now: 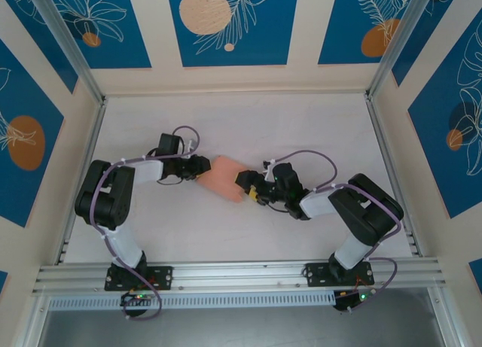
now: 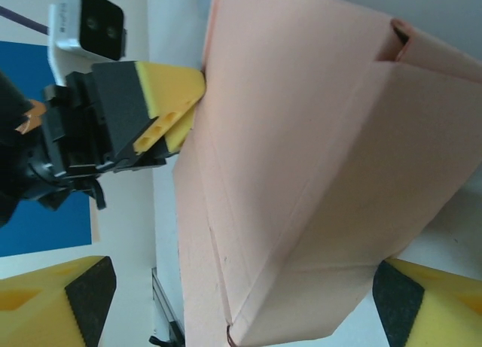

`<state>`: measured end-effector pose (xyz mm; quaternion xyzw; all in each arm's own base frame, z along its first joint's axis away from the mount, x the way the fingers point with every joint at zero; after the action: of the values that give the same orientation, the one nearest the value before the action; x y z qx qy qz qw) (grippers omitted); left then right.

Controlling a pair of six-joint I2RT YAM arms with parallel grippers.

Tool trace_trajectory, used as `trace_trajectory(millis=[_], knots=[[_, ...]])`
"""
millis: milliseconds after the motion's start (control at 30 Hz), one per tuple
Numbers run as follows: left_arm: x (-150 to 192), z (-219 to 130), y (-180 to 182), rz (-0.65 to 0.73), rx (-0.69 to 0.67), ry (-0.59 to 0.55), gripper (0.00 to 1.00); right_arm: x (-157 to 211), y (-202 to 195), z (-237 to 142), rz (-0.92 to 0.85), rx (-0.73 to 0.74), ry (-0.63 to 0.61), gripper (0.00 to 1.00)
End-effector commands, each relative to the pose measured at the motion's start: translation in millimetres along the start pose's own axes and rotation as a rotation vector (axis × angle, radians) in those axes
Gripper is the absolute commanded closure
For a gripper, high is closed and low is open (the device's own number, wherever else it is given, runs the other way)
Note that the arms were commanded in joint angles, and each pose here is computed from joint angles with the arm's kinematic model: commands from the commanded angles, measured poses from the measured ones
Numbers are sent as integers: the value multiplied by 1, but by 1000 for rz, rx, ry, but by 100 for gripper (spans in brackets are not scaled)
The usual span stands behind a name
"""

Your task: Fold the paper box

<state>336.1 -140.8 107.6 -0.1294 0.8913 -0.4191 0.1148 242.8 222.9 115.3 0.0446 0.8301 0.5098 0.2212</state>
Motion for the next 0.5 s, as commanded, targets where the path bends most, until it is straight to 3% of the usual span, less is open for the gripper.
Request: trace_trajectory(millis=[0,467], knots=[[20,8,-2,-95,96,132,70,-18,45,-2,-166,-231,-70,12],[12,-3,-10,-115,149,95,70,-22,53,-17,-152,-144,-110,23]])
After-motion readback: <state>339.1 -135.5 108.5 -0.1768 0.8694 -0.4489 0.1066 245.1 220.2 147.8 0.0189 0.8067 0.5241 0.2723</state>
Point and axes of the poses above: each hand's point on the last joint's axis, 136 mm out from that joint toward the fingers, its own z axis out along the fingers, its own y axis along the line the jaws close on, x = y × z, the point moved 9 cm from there along -z, back along the fingers, and after that the axes turned 9 degrees about -z, right-handed, at the moved point
